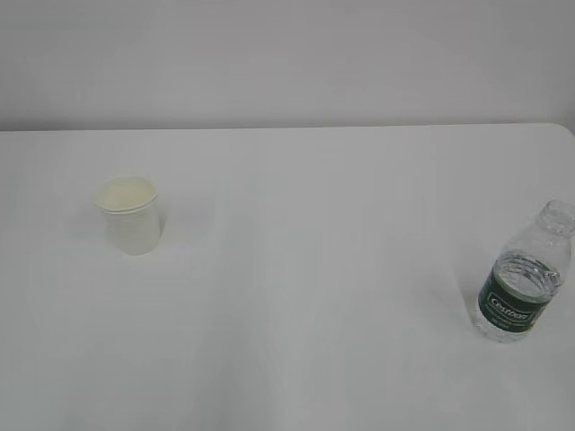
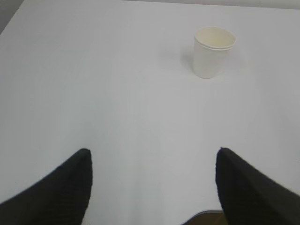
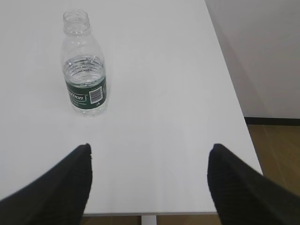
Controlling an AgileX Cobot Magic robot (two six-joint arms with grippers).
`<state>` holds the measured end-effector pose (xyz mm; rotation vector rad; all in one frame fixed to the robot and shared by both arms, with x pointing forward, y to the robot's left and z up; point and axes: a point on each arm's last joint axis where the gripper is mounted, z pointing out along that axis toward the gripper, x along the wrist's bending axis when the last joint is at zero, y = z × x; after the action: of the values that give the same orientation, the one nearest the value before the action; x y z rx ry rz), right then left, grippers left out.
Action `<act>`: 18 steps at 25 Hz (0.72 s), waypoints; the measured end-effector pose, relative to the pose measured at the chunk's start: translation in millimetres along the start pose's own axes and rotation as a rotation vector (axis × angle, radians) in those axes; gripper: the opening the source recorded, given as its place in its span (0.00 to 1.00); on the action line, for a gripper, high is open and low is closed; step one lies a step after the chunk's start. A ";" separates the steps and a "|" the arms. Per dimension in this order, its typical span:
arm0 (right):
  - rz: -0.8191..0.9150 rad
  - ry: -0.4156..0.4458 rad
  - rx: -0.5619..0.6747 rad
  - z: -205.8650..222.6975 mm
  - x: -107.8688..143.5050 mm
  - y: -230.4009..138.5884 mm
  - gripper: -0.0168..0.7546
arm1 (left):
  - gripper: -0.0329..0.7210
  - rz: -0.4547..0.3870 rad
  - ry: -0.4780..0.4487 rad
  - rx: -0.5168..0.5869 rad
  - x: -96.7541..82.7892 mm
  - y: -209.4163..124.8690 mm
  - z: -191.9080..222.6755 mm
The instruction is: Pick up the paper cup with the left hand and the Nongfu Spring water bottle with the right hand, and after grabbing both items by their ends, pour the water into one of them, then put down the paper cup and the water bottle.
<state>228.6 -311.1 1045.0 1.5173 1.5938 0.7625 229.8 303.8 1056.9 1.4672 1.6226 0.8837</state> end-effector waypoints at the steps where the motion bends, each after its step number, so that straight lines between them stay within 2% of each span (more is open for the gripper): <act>1: 0.000 0.000 0.000 0.0 0.0 0.0 0.78 | 0.82 0.000 0.000 0.000 0.0 0.0 0.0; 18: 0.000 -0.001 0.000 0.0 -0.1 0.0 0.78 | 0.82 0.000 0.000 0.000 0.0 0.0 0.0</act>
<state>228.6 -311.1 1045.0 1.5171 1.5935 0.7618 229.8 303.8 1056.9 1.4672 1.6226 0.8837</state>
